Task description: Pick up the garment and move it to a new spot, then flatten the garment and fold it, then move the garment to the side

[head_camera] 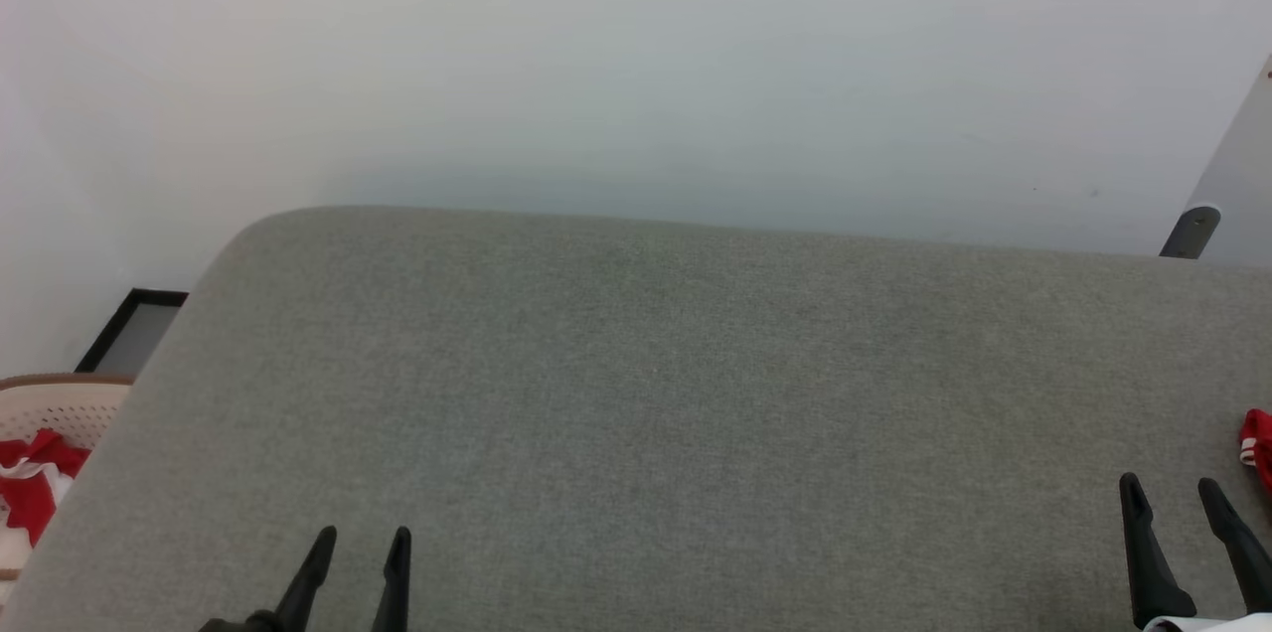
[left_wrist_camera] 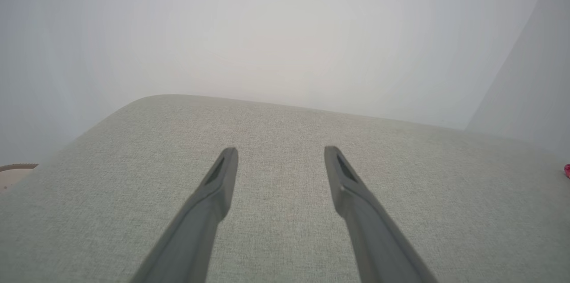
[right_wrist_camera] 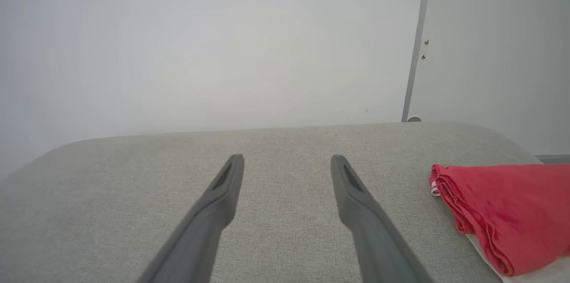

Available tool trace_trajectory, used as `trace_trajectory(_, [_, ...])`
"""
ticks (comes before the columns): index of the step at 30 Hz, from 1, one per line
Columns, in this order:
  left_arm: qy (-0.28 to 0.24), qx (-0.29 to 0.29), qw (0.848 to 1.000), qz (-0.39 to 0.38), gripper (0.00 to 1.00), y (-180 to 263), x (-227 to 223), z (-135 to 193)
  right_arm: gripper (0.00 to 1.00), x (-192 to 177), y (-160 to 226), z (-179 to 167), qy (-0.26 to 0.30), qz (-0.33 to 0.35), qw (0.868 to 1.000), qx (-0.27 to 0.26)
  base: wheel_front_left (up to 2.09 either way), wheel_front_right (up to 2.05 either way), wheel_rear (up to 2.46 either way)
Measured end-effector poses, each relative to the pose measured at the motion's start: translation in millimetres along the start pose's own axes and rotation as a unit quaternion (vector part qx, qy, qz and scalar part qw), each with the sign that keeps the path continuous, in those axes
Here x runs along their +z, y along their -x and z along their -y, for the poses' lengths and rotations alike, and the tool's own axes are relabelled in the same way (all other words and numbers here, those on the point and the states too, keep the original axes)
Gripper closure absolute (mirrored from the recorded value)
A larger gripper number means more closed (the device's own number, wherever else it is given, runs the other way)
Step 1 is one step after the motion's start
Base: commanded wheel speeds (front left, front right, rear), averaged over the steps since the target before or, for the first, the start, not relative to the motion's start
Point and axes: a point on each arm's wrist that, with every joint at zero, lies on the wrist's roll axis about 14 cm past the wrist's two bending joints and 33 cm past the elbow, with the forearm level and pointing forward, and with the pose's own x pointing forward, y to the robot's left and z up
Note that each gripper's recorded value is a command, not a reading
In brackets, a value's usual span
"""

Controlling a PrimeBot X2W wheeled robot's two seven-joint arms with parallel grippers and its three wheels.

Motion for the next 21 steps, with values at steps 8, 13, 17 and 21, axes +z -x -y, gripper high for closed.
trace_trajectory(8, [0.002,0.002,1.0,0.005,0.0,-0.5,2.6,-0.3,0.0,1.8,1.9,-0.4,-0.008,0.005,1.0,-0.003,0.0,0.0,0.0])
trace_trajectory(13, [0.003,0.002,1.0,0.007,0.0,-1.1,3.7,-0.2,0.0,2.0,2.4,-1.1,-0.011,0.007,1.0,-0.003,0.0,0.0,0.0])
trace_trajectory(17, [0.002,0.001,1.0,0.009,0.0,-1.6,4.8,0.0,0.0,0.5,2.6,-2.9,-0.014,0.005,1.0,-0.002,0.0,0.0,0.0])
trace_trajectory(21, [0.002,0.001,1.0,0.008,0.0,-1.8,4.4,-0.2,0.0,-0.6,2.5,-4.5,-0.017,0.005,1.0,0.0,0.0,0.0,0.0])
